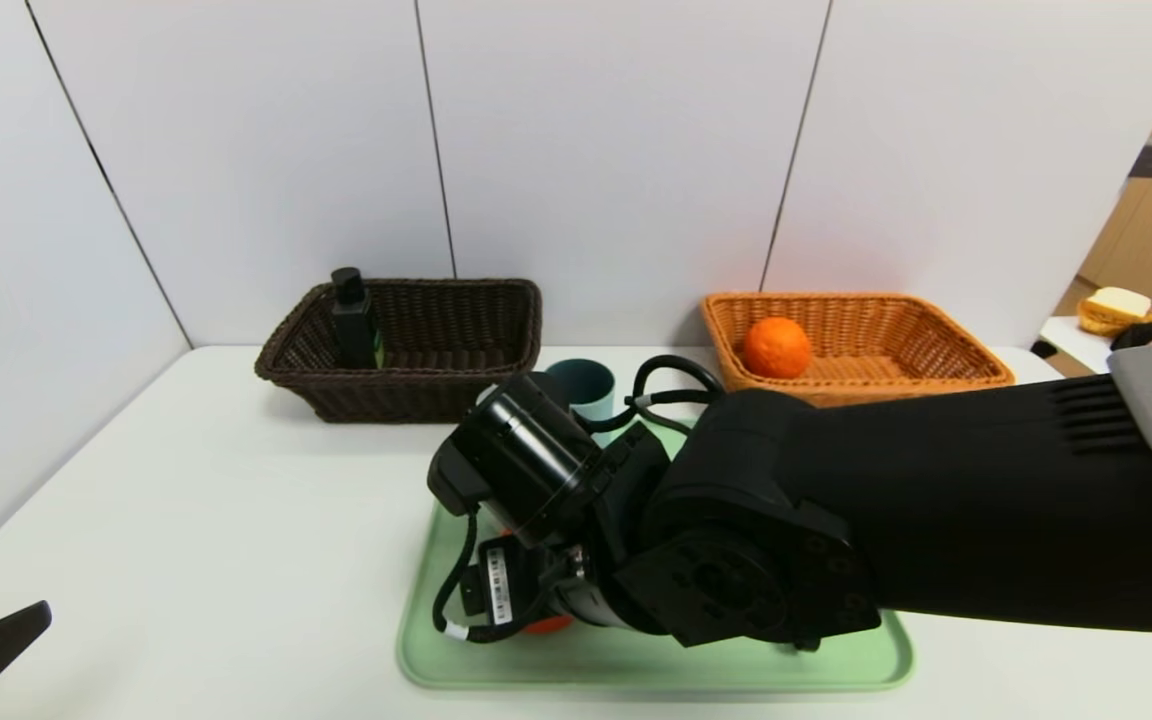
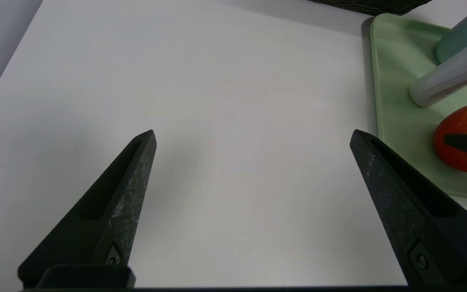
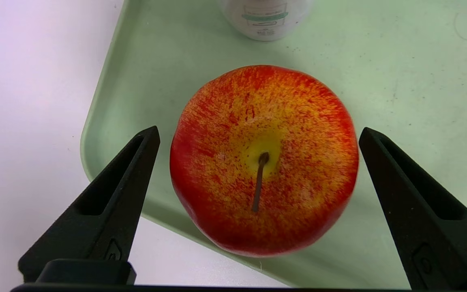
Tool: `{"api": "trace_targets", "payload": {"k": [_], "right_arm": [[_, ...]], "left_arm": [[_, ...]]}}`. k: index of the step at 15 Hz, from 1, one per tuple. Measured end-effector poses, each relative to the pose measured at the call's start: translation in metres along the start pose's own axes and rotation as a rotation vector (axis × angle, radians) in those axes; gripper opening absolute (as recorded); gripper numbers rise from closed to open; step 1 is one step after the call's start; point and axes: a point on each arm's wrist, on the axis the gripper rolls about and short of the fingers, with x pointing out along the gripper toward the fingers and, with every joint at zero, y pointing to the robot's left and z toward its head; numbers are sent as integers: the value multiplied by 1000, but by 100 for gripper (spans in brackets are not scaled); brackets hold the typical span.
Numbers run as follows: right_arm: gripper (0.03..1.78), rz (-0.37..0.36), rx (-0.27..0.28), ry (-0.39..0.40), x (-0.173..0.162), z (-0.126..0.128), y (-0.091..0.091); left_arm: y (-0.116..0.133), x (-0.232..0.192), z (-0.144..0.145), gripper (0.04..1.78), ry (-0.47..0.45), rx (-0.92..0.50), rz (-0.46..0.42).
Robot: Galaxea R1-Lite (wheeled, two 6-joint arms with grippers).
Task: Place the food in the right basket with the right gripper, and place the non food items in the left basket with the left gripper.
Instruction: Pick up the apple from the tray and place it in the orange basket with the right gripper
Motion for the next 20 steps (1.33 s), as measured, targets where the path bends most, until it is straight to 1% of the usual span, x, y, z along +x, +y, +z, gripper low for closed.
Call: {"api": "trace_targets", "payload": {"k": [5, 6, 7, 8, 9, 13, 15, 16, 18, 20], "right_arm": [[170, -7, -4, 9, 8, -1, 2], [158, -8, -5, 11, 10, -1, 2], [140, -10, -5, 12, 11, -1, 2], [130, -11, -5, 13, 13, -1, 2], [125, -11, -5, 14, 13, -2, 2], [123, -8, -2, 18, 13, -1, 2], [123, -3, 10, 20, 8, 0, 0], [123, 4, 21, 6, 1, 3, -2], [122, 11, 52, -27, -16, 13, -13], [122, 15, 87, -72, -40, 24, -30]], "left_arm": [[0, 0, -2, 169, 2, 1, -1], [1, 0, -2, 169, 3, 1, -1], [1, 0, -2, 169, 3, 2, -1], [1, 0, -2, 169, 3, 2, -1], [1, 1, -3, 169, 7, 2, 0], [1, 2, -5, 169, 16, 4, 3], [1, 2, -5, 169, 18, 5, 4], [1, 2, -5, 169, 17, 5, 5], [1, 2, -5, 169, 16, 5, 8], [1, 2, -4, 169, 14, 4, 7]]}}
